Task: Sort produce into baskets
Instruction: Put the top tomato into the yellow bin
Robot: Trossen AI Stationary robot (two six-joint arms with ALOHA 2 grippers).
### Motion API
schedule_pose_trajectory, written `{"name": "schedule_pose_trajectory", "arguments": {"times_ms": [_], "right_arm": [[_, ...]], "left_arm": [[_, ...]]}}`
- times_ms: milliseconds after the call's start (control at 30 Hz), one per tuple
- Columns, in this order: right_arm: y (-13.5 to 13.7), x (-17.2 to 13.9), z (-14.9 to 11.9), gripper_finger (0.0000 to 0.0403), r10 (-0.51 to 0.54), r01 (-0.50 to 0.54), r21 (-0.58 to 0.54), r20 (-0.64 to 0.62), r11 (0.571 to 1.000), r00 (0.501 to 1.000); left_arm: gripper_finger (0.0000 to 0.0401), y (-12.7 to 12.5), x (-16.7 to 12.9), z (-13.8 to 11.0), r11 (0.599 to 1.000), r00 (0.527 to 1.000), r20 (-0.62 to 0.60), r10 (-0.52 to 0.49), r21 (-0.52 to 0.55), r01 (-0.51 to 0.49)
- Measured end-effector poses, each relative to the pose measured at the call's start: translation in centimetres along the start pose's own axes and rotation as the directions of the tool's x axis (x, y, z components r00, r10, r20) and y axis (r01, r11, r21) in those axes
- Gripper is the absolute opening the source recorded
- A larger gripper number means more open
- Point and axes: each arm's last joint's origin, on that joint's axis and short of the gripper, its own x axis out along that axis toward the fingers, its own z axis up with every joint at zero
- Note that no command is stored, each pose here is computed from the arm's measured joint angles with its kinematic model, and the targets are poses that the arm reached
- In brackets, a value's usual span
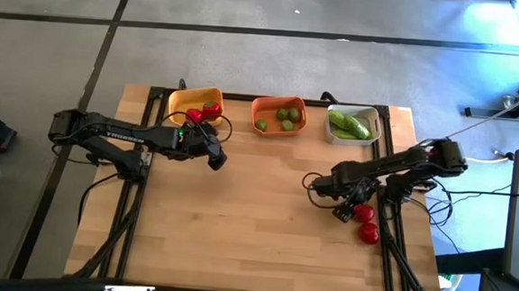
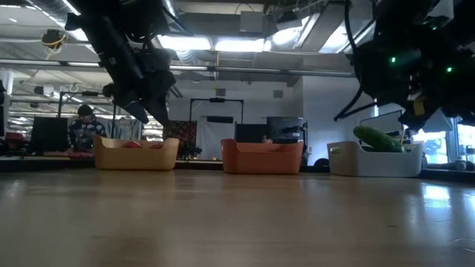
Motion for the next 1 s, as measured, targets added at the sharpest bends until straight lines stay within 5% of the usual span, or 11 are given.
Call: {"name": "schedule_pose_trajectory", "arguments": {"times_ms": [567,1000], "right_arm": [[1.0,3.0,2.3,0.0291,-0.117,0.103,-0.091,-0.160,0.990,0.980],[1.6,1.8,3.0,0.0291,-0.184,0.176,-0.168,-0.031,0.970,0.983]], "left_arm": [[0.0363,0.0,0.0,0.0,1.000,1.000,0.000,0.000,0.000,0.000],[0.0363,-0.1,0.0,0.2,1.000,1.000,0.015,-0.009,-0.005,0.009]]}}
